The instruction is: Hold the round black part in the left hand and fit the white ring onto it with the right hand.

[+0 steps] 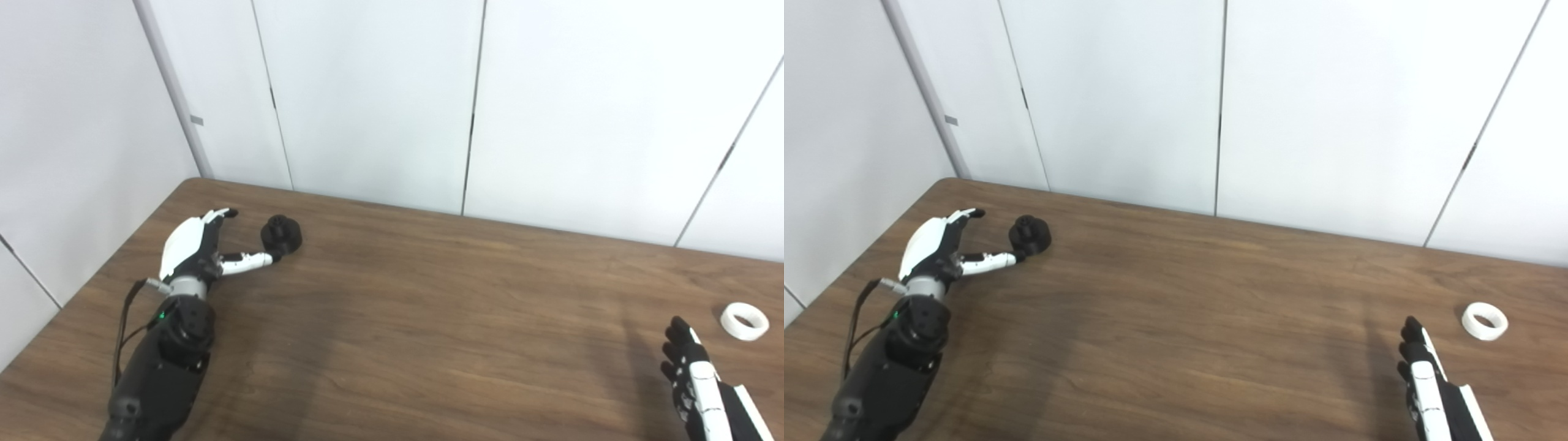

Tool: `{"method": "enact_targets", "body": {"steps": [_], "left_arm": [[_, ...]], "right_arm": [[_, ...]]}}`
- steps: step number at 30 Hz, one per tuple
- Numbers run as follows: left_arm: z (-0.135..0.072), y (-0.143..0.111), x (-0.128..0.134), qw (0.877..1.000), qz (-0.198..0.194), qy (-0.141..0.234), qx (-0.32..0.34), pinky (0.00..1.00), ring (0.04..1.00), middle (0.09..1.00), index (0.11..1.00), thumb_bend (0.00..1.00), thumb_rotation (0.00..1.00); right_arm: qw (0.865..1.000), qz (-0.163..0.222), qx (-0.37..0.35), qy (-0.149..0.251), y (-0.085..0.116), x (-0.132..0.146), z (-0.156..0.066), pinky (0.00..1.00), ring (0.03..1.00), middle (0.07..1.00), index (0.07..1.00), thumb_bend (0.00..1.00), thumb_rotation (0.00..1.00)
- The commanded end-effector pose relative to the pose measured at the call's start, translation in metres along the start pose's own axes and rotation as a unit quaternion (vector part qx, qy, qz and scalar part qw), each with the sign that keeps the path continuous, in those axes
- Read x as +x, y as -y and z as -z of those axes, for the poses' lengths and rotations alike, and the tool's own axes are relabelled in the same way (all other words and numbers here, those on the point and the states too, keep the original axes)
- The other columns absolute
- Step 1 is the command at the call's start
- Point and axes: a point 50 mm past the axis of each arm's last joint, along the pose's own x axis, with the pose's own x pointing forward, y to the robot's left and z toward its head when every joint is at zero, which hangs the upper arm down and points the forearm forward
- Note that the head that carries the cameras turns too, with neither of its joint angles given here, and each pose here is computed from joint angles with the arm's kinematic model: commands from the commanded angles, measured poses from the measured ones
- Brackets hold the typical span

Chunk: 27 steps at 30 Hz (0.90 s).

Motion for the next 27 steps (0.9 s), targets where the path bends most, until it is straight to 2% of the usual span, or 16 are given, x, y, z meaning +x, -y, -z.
{"method": "enact_targets", "body": {"steps": [1,7,12,16,27], "left_arm": [[-0.019,-0.023,0.019,0.999,-0.034,0.028,0.011,1.00,1.000,0.970,0.876,1.00,0.42],[-0.028,-0.011,0.035,1.000,-0.009,0.015,0.010,1.00,1.000,0.982,0.876,1.00,0.44],[-0.030,-0.003,0.042,1.000,0.003,0.006,0.017,1.00,1.000,0.987,0.865,1.00,0.40],[-0.030,0.003,0.047,1.000,0.019,0.007,0.024,1.00,1.000,0.994,0.872,1.00,0.42],[-0.030,0.014,0.056,0.999,0.022,0.011,0.033,1.00,1.000,0.973,0.848,1.00,0.39]], "right_arm": [[0.999,0.004,-0.005,0.038,0.001,-0.001,-0.016,1.00,1.000,1.000,1.000,0.40,1.00],[0.999,0.008,-0.007,0.037,0.001,-0.002,-0.018,1.00,1.000,1.000,1.000,0.40,1.00],[0.999,0.008,-0.008,0.035,0.001,-0.004,-0.017,1.00,1.000,1.000,1.000,0.39,1.00],[0.999,0.007,-0.010,0.035,0.000,-0.004,-0.017,1.00,1.000,1.000,1.000,0.38,1.00],[0.999,0.012,-0.013,0.036,0.001,-0.005,-0.013,1.00,1.000,1.000,1.000,0.41,1.00]]}}
